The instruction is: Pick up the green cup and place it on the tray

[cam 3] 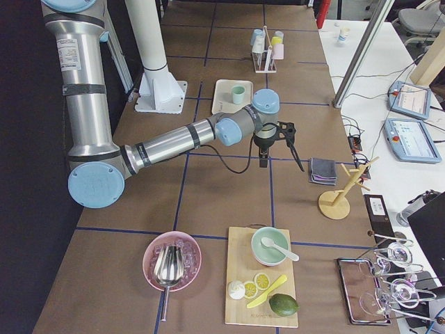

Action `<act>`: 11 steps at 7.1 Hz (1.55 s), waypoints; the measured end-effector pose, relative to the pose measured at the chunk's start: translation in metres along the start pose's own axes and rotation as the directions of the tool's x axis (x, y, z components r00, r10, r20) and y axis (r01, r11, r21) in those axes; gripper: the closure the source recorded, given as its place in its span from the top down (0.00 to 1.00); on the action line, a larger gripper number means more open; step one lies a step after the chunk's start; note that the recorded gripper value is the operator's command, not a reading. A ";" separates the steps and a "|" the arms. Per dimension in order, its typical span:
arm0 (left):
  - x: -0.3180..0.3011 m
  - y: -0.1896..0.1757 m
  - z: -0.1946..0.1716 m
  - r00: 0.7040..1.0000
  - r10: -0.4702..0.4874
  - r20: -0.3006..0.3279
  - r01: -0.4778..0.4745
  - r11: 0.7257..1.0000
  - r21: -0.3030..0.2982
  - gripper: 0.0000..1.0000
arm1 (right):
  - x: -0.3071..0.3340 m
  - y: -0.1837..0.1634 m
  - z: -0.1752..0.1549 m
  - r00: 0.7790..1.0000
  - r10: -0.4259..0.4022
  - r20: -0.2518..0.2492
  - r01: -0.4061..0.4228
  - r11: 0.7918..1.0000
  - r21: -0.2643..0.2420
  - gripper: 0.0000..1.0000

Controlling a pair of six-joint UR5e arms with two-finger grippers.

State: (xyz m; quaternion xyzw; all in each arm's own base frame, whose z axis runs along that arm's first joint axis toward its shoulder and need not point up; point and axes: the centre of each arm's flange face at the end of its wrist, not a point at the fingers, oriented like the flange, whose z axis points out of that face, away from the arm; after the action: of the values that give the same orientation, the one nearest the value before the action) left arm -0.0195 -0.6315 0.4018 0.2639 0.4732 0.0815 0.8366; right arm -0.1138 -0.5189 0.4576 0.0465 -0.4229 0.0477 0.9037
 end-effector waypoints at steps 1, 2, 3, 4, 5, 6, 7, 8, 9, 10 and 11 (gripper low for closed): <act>-0.055 0.029 -0.003 0.998 0.007 0.060 -0.004 0.999 -0.044 1.00 | 0.003 -0.001 -0.003 1.000 0.006 0.001 -0.006 1.000 0.006 1.00; -0.099 0.063 -0.004 0.992 0.014 0.124 0.001 0.994 -0.113 1.00 | 0.008 -0.003 -0.007 1.000 0.006 -0.001 -0.006 1.000 0.012 1.00; -0.131 0.101 -0.001 0.986 -0.003 0.166 0.037 0.979 -0.200 1.00 | 0.017 -0.005 -0.011 1.000 -0.011 -0.007 0.011 1.000 0.017 1.00; -0.153 0.142 0.005 0.981 -0.043 0.188 0.093 0.958 -0.270 1.00 | 0.031 -0.007 -0.016 0.999 -0.030 -0.017 0.030 0.999 0.024 1.00; -0.170 0.179 0.012 0.975 -0.083 0.206 0.147 0.937 -0.317 1.00 | 0.050 -0.010 -0.020 0.999 -0.044 -0.028 0.045 0.999 0.029 1.00; -0.181 0.203 0.016 0.968 -0.117 0.224 0.192 0.917 -0.351 1.00 | 0.080 -0.016 -0.022 0.997 -0.072 -0.037 0.073 0.997 0.024 1.00; -0.186 0.215 0.018 0.961 -0.146 0.235 0.229 0.897 -0.378 1.00 | 0.126 -0.023 -0.022 0.993 -0.116 -0.035 0.116 0.993 0.008 1.00; -0.189 0.221 0.019 0.959 -0.155 0.236 0.241 0.885 -0.399 1.00 | 0.176 -0.024 -0.022 0.986 -0.163 -0.036 0.163 0.987 -0.012 1.00; -0.192 0.225 0.021 0.962 -0.146 0.229 0.232 0.879 -0.416 1.00 | 0.216 -0.020 -0.023 0.979 -0.199 -0.041 0.198 0.980 -0.034 1.00; -0.194 0.229 0.022 0.965 -0.142 0.222 0.228 0.874 -0.430 1.00 | 0.242 -0.015 -0.028 0.974 -0.220 -0.046 0.217 0.975 -0.053 1.00; -0.195 0.232 0.022 0.964 -0.151 0.219 0.236 0.866 -0.440 1.00 | 0.260 -0.011 -0.035 0.974 -0.222 -0.050 0.218 0.973 -0.069 1.00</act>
State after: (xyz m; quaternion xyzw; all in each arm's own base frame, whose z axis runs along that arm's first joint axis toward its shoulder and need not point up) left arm -0.0800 -0.5181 0.6766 0.0142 0.3878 0.0833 0.9179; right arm 0.0805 -0.5133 0.6346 0.0632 -0.3902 -0.0649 0.9163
